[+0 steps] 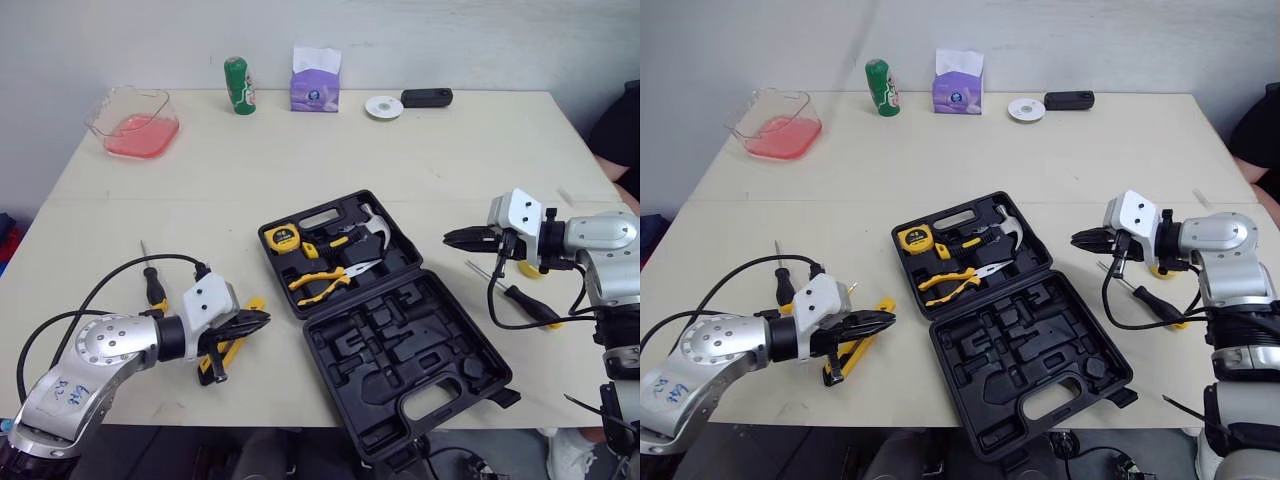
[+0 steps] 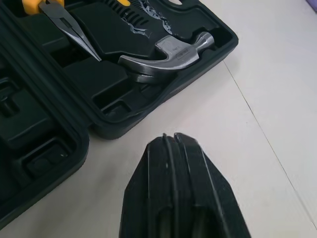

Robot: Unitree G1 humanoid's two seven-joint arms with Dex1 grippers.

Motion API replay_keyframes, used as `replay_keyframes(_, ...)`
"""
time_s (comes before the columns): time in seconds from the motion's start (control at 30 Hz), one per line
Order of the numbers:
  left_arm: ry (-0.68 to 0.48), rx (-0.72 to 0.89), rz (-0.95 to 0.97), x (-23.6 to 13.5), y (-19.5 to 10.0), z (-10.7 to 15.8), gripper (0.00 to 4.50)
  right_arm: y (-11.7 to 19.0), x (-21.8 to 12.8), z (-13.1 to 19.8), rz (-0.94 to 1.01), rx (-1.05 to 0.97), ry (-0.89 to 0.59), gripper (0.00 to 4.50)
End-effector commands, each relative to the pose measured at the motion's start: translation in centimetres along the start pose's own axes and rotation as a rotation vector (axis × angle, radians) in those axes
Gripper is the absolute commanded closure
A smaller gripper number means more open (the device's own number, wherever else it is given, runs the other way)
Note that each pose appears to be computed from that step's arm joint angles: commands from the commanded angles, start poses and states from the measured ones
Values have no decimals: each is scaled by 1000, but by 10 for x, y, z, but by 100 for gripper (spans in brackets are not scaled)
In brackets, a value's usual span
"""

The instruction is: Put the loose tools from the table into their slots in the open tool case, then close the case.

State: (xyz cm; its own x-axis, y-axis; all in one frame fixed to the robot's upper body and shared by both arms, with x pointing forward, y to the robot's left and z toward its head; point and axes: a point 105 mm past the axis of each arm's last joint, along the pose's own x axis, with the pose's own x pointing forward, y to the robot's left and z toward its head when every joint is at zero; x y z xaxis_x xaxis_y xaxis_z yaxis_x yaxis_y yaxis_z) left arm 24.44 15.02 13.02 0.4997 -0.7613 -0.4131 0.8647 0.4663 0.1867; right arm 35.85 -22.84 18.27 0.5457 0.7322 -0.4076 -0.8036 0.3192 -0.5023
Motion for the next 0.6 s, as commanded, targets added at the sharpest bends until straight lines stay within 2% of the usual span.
replay_keyframes(0.03, 8, 9, -42, 9, -10, 3, 444, -2, 1, -4, -18, -29, 21, 450)
replay_keyframes(0.17, 65, -22, -70, 28, -15, -6, 444, 8, 10, -16, 23, -31, 55, 450)
replay_keyframes(0.3, 57, -28, -78, 38, -14, -2, 444, 9, 16, -18, 13, -17, 42, 450)
replay_keyframes(0.4, 108, 22, -80, 43, -7, -7, 444, 14, 23, -23, 25, 4, 45, 450)
replay_keyframes(0.6, 72, 19, -74, 51, -3, 0, 444, 19, 30, -24, 37, 14, 37, 450)
